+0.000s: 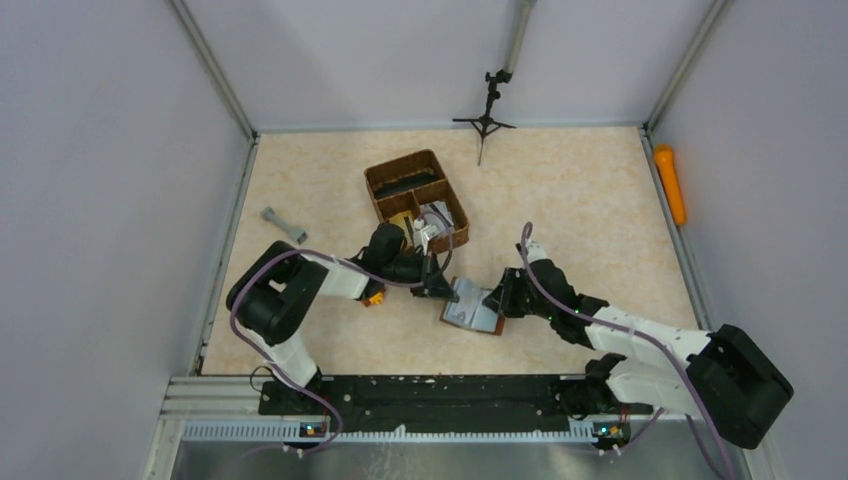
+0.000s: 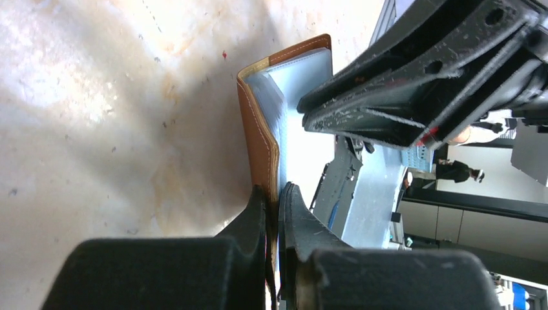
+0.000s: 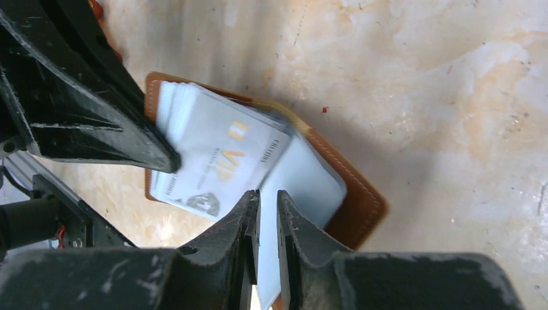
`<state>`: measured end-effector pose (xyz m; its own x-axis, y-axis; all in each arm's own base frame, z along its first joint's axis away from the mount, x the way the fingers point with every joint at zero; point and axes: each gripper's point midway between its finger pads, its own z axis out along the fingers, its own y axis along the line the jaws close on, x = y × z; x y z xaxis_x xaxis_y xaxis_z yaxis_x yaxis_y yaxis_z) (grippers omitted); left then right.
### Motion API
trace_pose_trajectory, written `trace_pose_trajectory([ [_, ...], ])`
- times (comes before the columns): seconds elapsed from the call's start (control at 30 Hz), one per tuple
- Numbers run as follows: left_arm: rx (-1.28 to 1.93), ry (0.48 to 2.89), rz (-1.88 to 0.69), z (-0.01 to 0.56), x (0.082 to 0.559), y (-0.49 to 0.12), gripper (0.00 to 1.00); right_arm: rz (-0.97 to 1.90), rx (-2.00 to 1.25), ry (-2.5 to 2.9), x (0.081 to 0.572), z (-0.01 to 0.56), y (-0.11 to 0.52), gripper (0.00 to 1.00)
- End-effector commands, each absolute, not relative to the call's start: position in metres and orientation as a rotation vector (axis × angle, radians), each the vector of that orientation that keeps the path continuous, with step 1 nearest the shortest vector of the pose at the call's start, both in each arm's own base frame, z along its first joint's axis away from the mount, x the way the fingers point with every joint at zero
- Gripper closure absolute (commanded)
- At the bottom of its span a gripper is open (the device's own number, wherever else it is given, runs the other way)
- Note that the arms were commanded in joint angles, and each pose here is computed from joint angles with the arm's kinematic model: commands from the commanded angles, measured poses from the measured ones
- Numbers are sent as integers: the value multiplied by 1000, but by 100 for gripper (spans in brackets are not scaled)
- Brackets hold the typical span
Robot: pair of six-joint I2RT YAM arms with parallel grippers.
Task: Take the credit cards out of the card holder
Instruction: Remove the credit card from the card holder.
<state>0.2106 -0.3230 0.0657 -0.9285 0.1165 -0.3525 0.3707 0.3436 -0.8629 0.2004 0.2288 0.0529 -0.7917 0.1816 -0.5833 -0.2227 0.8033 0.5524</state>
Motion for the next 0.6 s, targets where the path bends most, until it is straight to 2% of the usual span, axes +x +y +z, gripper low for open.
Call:
trace_pose_trajectory([
  [0.0,509,2154,-1681,113,215,-324,100,990,45,2275,199,72,234,79],
  [0.2,524,2047,-1755,136,208,-322,100,1216,30,2160,192,94,248,68],
  [0.57,578,1901,-1869,167,193,-320,100,1384,27,1963,185,134,252,64],
])
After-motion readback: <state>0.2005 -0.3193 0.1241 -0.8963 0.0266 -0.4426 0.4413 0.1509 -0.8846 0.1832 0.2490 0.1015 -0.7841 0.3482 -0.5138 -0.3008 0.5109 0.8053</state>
